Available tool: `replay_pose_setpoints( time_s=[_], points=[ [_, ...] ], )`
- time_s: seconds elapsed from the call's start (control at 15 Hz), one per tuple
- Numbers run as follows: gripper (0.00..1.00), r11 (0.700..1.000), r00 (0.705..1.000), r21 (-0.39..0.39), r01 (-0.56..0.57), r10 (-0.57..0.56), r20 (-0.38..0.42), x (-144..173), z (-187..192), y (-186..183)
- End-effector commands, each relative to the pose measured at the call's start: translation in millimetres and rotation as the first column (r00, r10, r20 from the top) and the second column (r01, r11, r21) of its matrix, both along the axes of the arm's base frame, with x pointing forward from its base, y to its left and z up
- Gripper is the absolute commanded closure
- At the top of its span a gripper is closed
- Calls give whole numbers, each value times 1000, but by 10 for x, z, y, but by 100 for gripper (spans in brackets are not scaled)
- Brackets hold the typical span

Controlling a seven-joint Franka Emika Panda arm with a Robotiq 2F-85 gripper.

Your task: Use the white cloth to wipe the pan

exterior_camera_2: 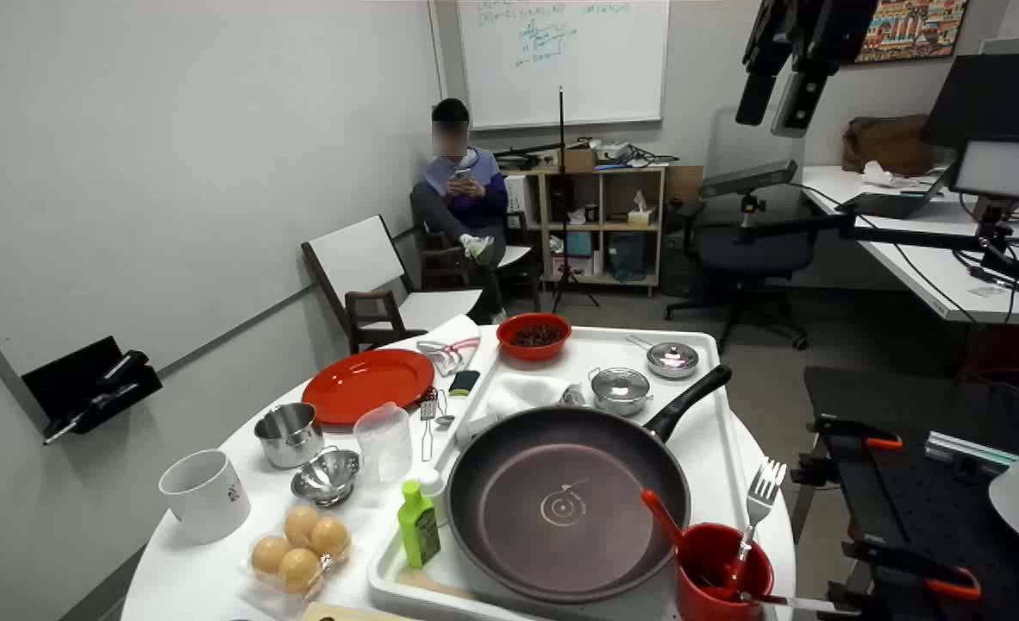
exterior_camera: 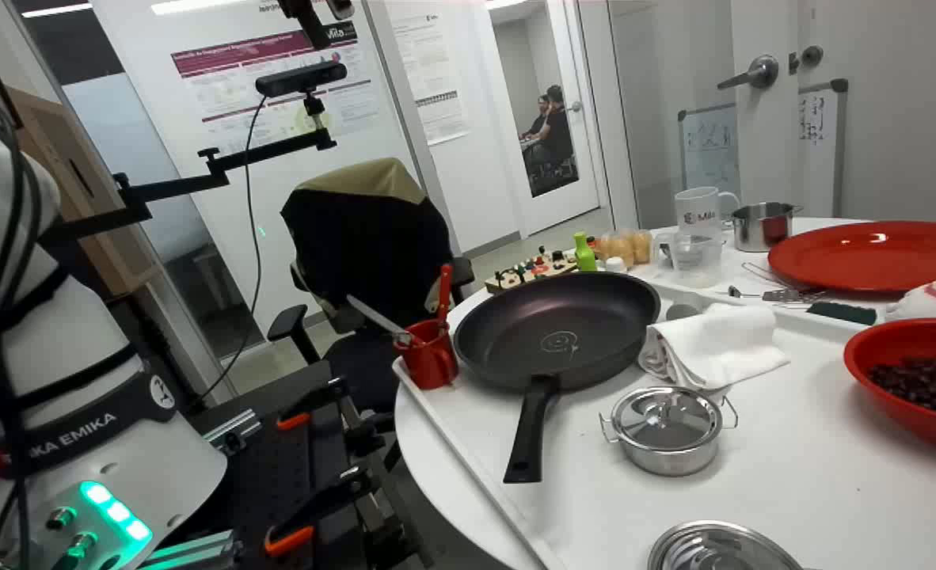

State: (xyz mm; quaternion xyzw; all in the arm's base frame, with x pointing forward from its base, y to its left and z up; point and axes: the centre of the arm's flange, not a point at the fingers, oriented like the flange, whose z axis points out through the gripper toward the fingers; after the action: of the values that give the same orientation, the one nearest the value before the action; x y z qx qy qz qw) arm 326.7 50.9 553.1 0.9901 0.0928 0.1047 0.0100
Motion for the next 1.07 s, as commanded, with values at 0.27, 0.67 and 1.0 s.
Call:
replay_pose_setpoints(
  time_s=[0.27,0.67,1.0],
  points=[
    [0,1000,1000,0,0,0,0,0,0,0],
    [0,1000,1000,0,10,-10,-19,89,13,-36],
    [0,996,996,25,83,-83,15,549,53,-312]
  ],
)
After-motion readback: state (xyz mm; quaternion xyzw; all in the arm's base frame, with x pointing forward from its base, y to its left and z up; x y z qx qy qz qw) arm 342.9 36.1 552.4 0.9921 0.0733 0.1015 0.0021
